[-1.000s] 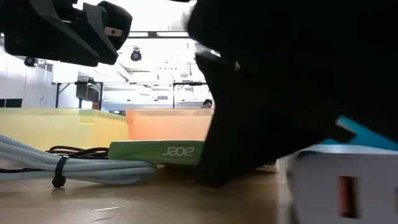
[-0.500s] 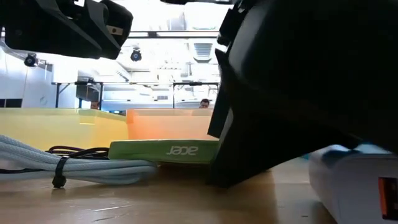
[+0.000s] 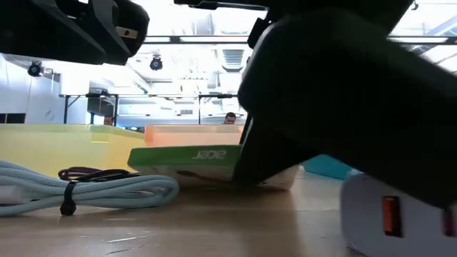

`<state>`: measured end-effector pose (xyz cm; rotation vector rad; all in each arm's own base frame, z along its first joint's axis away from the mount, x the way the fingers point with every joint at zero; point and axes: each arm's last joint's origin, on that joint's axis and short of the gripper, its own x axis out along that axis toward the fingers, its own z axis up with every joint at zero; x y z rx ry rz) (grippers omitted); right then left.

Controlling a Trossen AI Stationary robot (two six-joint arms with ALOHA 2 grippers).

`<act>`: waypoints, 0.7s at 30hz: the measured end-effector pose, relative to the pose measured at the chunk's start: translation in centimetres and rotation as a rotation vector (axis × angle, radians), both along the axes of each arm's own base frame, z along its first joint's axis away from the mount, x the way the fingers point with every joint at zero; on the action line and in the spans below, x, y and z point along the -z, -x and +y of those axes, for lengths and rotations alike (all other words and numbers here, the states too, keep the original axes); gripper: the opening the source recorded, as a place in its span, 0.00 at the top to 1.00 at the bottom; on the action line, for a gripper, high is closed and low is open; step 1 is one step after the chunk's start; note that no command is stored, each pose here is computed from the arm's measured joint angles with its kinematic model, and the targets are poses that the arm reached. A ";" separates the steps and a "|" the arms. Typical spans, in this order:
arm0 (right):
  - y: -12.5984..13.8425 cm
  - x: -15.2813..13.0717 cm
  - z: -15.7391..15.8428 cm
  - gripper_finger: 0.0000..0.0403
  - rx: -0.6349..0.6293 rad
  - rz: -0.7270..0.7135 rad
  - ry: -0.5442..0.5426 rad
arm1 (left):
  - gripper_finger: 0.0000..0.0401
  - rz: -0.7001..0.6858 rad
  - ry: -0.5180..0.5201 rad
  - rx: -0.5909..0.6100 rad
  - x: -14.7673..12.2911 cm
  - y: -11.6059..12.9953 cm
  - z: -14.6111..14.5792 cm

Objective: Pick and place items into bin
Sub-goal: Put the left white card reader box into the blue bin

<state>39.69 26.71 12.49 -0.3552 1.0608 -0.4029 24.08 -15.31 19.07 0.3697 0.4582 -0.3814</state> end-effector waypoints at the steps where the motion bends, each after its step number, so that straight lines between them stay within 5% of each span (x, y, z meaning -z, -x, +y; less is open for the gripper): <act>1: 0.0 -0.1 -0.2 0.73 0.006 0.001 0.010 | 0.80 0.001 0.002 0.000 0.0 0.0 0.0; 10: -0.7 -2.0 -0.6 0.88 0.075 -0.030 -0.010 | 0.80 0.010 0.026 -0.014 0.0 0.0 0.0; 13: -1.0 -4.1 -0.2 0.91 0.128 -0.046 -0.105 | 0.80 0.009 0.027 -0.015 0.0 0.0 0.0; 17: -0.3 -7.7 0.4 0.92 0.344 -0.073 -0.306 | 0.80 0.009 0.034 -0.018 -0.1 0.0 0.0; 21: 2.0 -11.6 0.3 0.92 0.704 -0.235 -0.478 | 0.80 0.008 0.049 -0.024 -0.2 0.1 0.0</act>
